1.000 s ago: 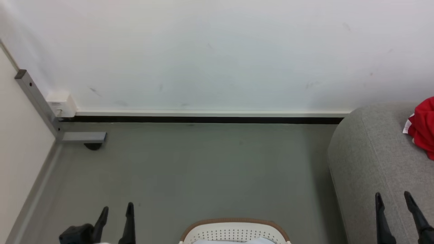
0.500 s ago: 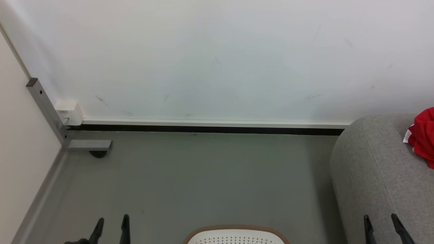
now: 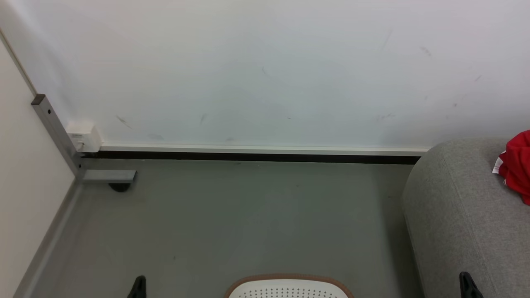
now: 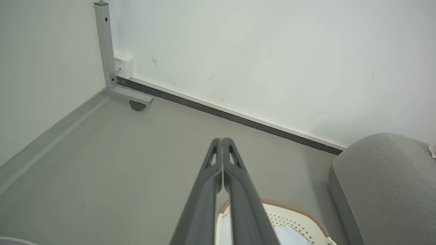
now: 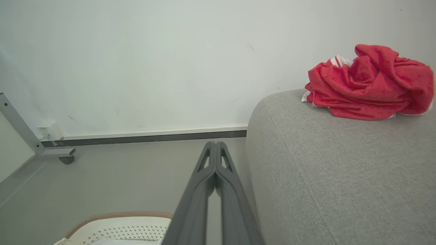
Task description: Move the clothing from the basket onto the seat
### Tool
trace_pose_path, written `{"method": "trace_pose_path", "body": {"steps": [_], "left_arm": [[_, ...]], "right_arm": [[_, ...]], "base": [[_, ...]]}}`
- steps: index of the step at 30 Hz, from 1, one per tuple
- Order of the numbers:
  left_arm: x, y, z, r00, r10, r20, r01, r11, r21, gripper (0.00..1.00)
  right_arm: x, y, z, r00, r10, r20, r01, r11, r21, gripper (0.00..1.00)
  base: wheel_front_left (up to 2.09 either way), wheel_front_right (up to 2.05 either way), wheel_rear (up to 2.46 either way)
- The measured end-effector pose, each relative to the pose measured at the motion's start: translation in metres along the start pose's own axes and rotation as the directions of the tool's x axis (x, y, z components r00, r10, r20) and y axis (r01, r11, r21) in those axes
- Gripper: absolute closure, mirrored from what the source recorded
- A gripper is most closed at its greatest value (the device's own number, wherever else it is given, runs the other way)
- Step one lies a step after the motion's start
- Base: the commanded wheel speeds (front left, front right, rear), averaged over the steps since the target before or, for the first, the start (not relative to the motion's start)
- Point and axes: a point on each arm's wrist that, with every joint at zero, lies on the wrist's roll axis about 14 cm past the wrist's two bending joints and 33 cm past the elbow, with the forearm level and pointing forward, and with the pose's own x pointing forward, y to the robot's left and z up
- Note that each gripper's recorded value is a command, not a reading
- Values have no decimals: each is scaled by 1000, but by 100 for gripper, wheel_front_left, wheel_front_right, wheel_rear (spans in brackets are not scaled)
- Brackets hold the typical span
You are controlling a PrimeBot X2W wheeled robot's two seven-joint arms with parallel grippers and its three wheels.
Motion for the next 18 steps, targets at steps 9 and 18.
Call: {"method": "trace_pose_path", "body": {"steps": [9, 18], "left_arm": [[4, 4, 2, 1000, 25, -15, -27, 987, -157, 100], [10, 4, 6, 999, 37, -19, -41, 954, -298, 100]], "right_arm": [[5, -3, 3, 1000, -27, 0, 27, 986, 166, 100], [12, -3, 8, 999, -42, 0, 39, 948, 315, 100]], "base": [[0, 0, 0], [0, 0, 0]]}}
